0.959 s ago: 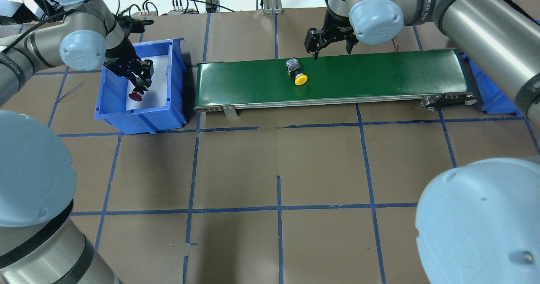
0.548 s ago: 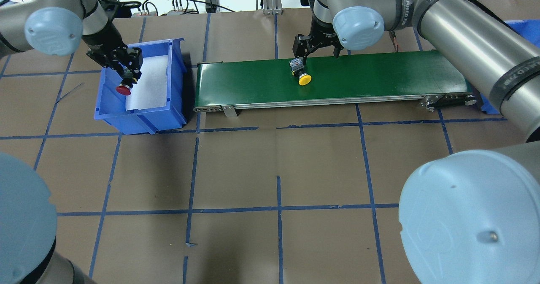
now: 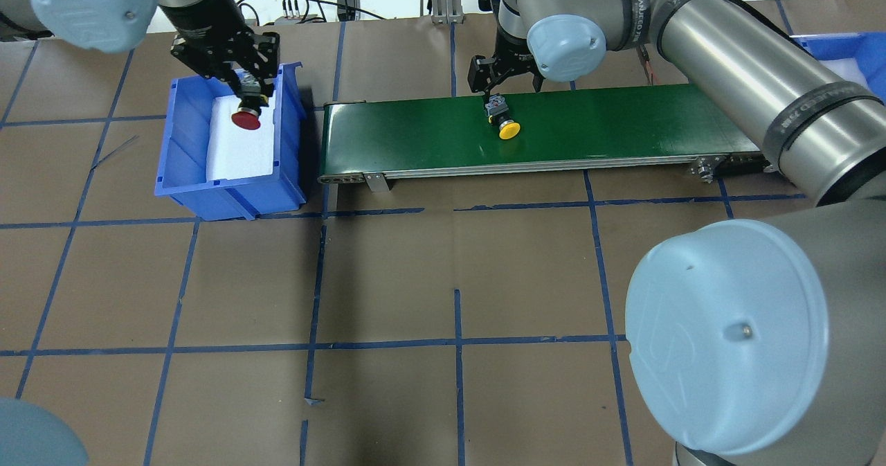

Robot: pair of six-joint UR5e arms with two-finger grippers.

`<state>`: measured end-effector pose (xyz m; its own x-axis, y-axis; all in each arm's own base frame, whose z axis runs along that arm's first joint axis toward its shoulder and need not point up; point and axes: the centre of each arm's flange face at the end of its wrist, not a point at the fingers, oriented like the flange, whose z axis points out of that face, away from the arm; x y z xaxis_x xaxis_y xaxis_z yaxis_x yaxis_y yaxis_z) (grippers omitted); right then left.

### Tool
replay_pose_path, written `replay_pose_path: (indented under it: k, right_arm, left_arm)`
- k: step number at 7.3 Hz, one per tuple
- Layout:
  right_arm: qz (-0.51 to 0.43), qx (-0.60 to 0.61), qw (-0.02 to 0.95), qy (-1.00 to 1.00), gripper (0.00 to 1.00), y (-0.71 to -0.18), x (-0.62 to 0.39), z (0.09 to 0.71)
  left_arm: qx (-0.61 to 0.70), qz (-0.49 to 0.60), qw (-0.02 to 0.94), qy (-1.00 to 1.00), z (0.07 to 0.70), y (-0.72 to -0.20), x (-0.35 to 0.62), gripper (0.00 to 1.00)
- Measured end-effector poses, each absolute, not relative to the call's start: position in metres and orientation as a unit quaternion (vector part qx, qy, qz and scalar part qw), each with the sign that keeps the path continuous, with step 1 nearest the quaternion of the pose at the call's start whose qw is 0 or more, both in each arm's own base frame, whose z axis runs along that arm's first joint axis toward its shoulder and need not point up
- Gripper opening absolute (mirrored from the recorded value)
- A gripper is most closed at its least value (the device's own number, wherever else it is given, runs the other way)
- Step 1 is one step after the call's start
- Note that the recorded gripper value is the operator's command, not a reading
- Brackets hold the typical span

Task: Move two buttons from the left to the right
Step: 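Place red button on conveyor with left gripper while right grasps yellow button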

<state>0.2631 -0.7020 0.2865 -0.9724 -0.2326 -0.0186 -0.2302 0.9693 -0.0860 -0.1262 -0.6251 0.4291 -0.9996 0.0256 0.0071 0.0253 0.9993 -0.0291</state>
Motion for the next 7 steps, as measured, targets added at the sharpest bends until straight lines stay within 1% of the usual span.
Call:
replay_pose_path:
  k: [1, 2, 3, 4, 5, 6, 7]
  right_arm:
    - [-0.043, -0.117, 0.014, 0.992, 1.00, -0.709, 0.264, 0.283]
    - [-0.042, -0.117, 0.014, 0.992, 1.00, -0.713, 0.265, 0.278]
    - [-0.040, -0.116, 0.014, 0.992, 0.97, -0.716, 0.264, 0.271]
    - [-0.035, -0.115, 0.014, 0.993, 0.84, -0.718, 0.262, 0.264]
    - [-0.033, -0.114, 0.014, 0.993, 0.57, -0.720, 0.259, 0.259]
    - [-0.032, -0.115, 0.014, 0.993, 0.42, -0.720, 0.258, 0.257]
    - [-0.033, -0.116, 0.013, 0.993, 0.36, -0.721, 0.258, 0.258]
  left_arm:
    - [-0.002, 0.023, 0.009, -1.000, 0.421, -0.632, -0.150, 0.44]
    - [0.003, 0.033, 0.018, -0.999, 0.399, -0.647, -0.164, 0.44]
    - [0.004, 0.036, 0.024, -0.999, 0.370, -0.664, -0.172, 0.44]
    - [0.005, 0.036, 0.027, -0.999, 0.344, -0.677, -0.176, 0.44]
    - [0.005, 0.035, 0.028, -0.999, 0.325, -0.685, -0.177, 0.44]
    - [0.005, 0.036, 0.029, -0.999, 0.311, -0.691, -0.177, 0.61]
    - [0.004, 0.037, 0.029, -0.999, 0.299, -0.695, -0.179, 0.70]
